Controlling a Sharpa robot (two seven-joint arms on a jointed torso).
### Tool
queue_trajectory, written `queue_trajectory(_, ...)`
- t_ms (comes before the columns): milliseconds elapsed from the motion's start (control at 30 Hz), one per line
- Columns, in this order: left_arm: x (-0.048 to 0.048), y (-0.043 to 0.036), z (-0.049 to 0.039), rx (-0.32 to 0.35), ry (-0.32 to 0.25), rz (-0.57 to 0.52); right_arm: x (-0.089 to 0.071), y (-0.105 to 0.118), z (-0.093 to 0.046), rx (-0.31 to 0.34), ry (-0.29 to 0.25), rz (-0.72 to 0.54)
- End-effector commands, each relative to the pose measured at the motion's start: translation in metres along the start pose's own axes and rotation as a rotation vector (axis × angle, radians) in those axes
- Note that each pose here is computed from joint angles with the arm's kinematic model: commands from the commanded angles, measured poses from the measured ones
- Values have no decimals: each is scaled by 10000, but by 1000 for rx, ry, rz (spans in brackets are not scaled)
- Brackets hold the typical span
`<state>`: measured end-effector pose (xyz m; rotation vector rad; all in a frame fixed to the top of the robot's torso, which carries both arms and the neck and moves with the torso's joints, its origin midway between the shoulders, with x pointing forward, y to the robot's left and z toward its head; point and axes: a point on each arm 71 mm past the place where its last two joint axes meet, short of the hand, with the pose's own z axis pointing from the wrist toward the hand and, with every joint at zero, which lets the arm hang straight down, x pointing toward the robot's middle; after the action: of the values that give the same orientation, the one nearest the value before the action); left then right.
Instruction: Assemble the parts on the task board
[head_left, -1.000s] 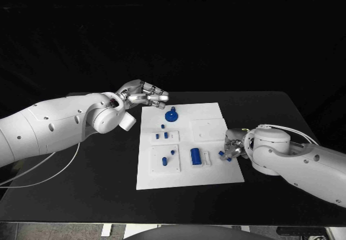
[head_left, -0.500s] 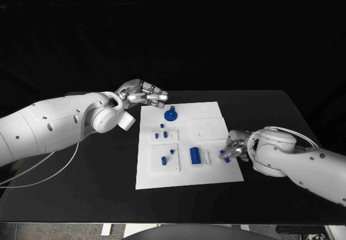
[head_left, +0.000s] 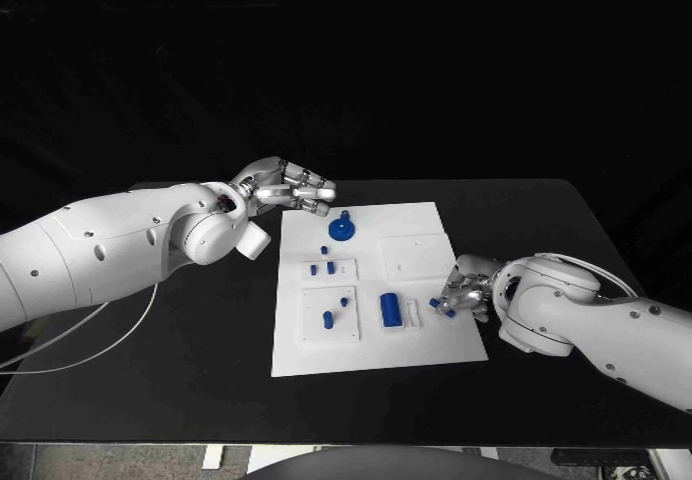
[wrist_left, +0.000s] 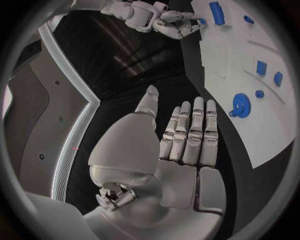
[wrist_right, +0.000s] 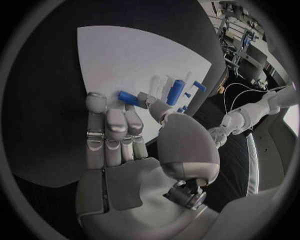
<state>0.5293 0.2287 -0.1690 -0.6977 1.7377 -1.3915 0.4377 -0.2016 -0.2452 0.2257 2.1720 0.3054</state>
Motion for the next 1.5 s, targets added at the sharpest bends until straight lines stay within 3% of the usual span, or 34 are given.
queue_trajectory(33,27,-12,7,7,20,-6,-18,13,-24,-2,-20,78)
queue_trajectory(600,38,-11,10,4,28,-6,-3,131,-28,-29,18,133)
queue_trajectory(1233,47,-9,11,0,37,-6,123,218,-7,-29,122,43)
queue_trajectory(1500,42,-5,8,-3,38,-6,160,274,23,-34,122,3)
